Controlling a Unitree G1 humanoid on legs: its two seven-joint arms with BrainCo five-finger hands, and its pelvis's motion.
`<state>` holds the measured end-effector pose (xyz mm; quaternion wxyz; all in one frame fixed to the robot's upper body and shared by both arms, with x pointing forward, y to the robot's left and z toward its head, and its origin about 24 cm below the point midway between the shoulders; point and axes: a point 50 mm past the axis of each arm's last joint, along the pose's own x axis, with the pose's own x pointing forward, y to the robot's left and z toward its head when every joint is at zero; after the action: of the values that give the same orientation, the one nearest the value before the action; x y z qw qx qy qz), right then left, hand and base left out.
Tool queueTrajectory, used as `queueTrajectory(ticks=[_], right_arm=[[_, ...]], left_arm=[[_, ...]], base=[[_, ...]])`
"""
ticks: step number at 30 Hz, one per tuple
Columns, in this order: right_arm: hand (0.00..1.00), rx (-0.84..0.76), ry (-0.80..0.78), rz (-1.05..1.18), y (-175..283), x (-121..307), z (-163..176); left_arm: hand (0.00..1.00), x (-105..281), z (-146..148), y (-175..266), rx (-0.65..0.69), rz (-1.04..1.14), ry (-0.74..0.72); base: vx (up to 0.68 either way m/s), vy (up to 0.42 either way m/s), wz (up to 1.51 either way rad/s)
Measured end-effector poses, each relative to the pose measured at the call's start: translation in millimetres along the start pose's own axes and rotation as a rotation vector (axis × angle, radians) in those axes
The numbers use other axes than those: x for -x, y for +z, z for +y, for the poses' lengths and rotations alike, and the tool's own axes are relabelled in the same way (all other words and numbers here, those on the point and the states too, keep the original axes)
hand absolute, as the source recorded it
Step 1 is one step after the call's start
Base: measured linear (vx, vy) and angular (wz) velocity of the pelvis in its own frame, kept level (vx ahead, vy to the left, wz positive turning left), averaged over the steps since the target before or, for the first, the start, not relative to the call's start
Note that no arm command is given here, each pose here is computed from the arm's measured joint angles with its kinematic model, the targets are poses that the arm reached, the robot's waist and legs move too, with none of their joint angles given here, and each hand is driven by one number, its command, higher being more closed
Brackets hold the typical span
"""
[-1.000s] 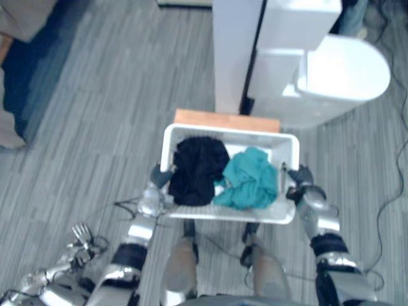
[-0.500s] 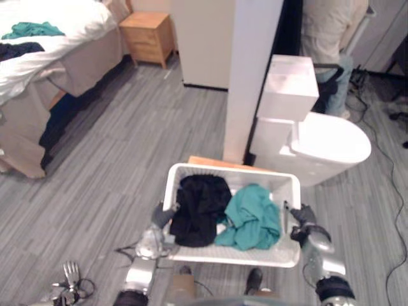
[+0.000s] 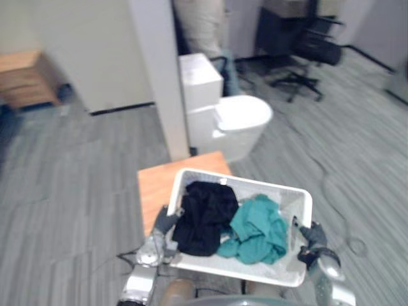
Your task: Pick up the laundry basket with both hands and put the clothes into the washing machine.
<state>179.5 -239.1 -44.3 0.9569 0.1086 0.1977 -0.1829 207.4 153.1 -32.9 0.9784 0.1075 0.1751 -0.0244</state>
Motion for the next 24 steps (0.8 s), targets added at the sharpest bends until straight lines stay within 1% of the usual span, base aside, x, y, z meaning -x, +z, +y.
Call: queueTrajectory(ticks=[3,6,10,11,14,17,20,24], right_arm=[[1.00,0.001,0.035,-0.042,11.8,-6.4,12.2],[1.00,-0.016,0.029,-0.023,4.7,-8.3,14.7],[1.00,-0.002,0.039,0.037,-8.7,-18.7,20.2],[1.00,0.014,0.032,0.051,-9.3,-22.5,17.1],[1.00,0.036,0.002,0.111,-19.7,-21.5,4.8],[1.00,0.035,0.015,0.129,-24.4,-19.6,9.2],[1.00,0.035,0.041,0.127,-25.4,-17.0,15.9],[1.00,0.059,0.045,0.109,-21.0,-14.7,10.6]], left_arm=[[1.00,0.0,9.0,5.1,0.010,-0.026,0.046],[1.00,0.3,10.8,5.2,0.007,-0.033,0.053],[1.00,-0.4,15.5,-4.1,-0.026,0.004,0.047],[1.00,-2.2,9.7,-9.9,-0.011,0.033,0.031],[1.00,-3.4,-0.1,-17.7,-0.012,0.071,-0.004],[1.00,-2.7,5.9,-24.1,-0.002,0.098,0.016],[1.00,2.1,12.6,-31.8,0.056,0.127,0.047],[1.00,13.8,8.1,-36.5,0.111,0.134,0.053]], base=[[-0.22,0.049,-2.11],[-0.20,-0.045,-2.25],[-0.08,-0.275,-2.09],[0.03,-0.264,-1.64],[0.10,-0.223,-1.22],[0.14,-0.279,-1.17],[0.15,-0.212,-0.97],[0.17,-0.024,-0.38]])
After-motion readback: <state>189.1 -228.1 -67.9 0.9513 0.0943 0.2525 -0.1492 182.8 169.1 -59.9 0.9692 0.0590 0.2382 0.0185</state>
